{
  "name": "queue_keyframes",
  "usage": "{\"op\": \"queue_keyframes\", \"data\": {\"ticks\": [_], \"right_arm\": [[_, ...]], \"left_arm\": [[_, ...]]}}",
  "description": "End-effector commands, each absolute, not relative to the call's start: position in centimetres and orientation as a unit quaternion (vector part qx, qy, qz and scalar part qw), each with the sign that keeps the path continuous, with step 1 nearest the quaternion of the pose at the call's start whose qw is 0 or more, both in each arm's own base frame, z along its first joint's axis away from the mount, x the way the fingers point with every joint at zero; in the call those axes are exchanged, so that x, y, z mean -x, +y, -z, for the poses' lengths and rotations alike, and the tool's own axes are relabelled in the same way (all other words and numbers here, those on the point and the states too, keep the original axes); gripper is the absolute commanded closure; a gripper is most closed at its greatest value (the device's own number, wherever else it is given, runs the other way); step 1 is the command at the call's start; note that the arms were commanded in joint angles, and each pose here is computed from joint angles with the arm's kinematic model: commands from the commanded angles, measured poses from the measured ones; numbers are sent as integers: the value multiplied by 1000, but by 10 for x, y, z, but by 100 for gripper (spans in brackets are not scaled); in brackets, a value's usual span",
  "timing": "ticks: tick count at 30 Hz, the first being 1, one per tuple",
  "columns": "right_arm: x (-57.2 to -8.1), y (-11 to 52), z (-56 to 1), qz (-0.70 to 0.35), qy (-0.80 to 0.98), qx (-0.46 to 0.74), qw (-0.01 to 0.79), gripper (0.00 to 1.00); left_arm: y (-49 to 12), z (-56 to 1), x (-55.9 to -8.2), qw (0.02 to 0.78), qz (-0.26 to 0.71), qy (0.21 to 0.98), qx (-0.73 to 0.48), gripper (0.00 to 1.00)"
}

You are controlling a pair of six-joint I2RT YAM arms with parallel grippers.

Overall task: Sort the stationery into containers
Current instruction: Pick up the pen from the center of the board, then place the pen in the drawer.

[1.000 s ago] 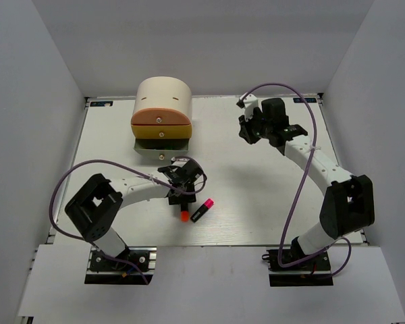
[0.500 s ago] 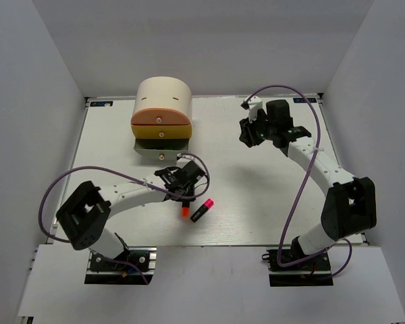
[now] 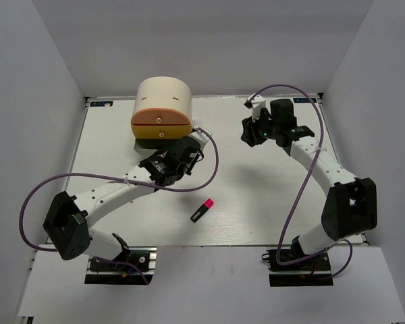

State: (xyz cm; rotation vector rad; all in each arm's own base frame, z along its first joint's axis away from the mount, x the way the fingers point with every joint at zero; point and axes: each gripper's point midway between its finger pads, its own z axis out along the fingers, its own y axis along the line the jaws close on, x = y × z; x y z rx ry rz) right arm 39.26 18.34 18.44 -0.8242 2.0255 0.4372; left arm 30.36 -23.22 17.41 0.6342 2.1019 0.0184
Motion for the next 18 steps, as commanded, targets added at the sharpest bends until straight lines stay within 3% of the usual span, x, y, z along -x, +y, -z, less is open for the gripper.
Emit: {"op": "queue_keyframes", "data": {"ticks": [1, 9, 13, 18], "right_arm": [[-390, 179, -203, -179, 803, 332, 462, 49], [-388, 172, -200, -179, 806, 327, 461, 50], [-388, 170, -199, -180, 807, 323, 459, 50], [-388, 163, -196, -175, 810, 320, 459, 50]], "left_arm": [[-231, -210, -326, 509, -34, 797, -323, 91], [-221, -220, -352, 553, -48, 718, -419, 93], [-211, -208, -370, 521, -70, 718, -456, 93], [-206, -215, -384, 535, -84, 692, -477, 93]]}}
